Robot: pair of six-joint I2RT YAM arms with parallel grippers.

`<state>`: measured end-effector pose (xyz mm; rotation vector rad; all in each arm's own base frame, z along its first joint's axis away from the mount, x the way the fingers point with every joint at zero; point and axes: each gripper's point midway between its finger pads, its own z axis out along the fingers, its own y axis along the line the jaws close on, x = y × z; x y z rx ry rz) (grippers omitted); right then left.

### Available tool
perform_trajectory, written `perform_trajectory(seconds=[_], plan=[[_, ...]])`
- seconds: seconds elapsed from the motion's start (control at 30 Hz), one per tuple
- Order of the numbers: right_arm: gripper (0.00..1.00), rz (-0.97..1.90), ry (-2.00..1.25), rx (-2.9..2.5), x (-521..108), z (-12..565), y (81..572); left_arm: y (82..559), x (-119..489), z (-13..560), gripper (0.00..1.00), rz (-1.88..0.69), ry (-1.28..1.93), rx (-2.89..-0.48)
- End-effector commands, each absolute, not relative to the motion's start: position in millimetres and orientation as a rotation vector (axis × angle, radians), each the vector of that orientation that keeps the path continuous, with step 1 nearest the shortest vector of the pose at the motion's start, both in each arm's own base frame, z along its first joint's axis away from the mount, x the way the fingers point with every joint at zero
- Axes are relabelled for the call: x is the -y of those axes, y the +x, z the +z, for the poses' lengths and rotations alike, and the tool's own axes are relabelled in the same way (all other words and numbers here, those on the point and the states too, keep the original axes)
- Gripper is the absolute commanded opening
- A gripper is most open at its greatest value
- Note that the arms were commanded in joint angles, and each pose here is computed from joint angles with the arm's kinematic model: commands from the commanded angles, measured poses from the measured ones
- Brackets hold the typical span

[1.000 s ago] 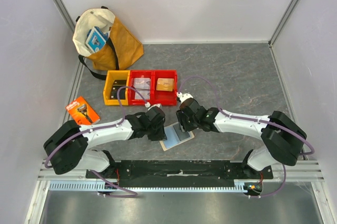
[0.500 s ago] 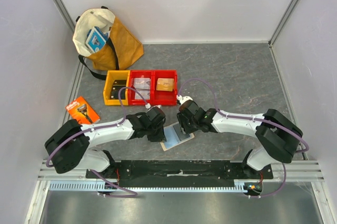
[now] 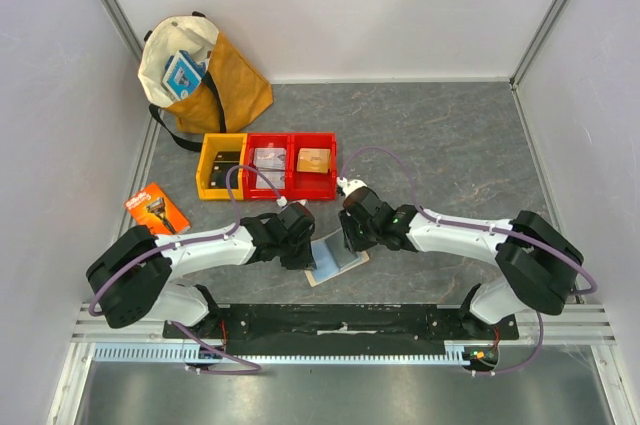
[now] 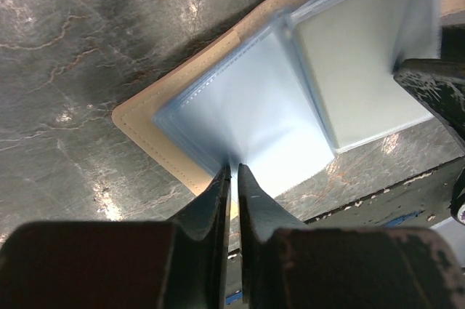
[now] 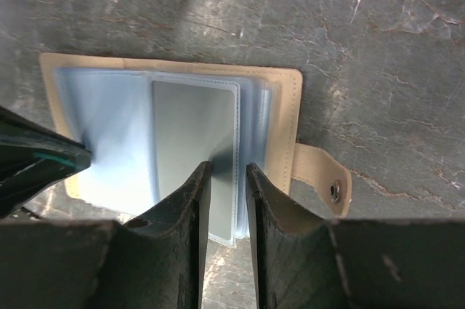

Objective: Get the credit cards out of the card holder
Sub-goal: Remove the credit card from the card holder.

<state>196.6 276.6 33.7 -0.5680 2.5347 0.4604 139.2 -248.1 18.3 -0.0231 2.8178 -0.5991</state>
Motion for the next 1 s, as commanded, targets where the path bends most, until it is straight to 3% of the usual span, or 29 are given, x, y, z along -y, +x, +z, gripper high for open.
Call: perform_trajectory(seconds=[0.0, 0.4, 0.83, 0.97], plan=[[0.31, 0.595, -0.568, -2.456, -295, 63, 199, 128, 240, 5, 0.14, -0.541, 0.025, -2.875], [0.27, 0.832, -0.640, -2.393, -322, 91, 184, 129, 242, 9, 0.13, -0.563, 0.019, -2.860], [0.47, 1.023, -0.787, -2.414, -348, 81, 159, 130, 242, 15, 0.13, -0.606, -0.023, -2.827], [0.47, 1.046, -0.797, -2.431, -350, 75, 154, 130, 241, 15, 0.13, -0.607, -0.031, -2.821]])
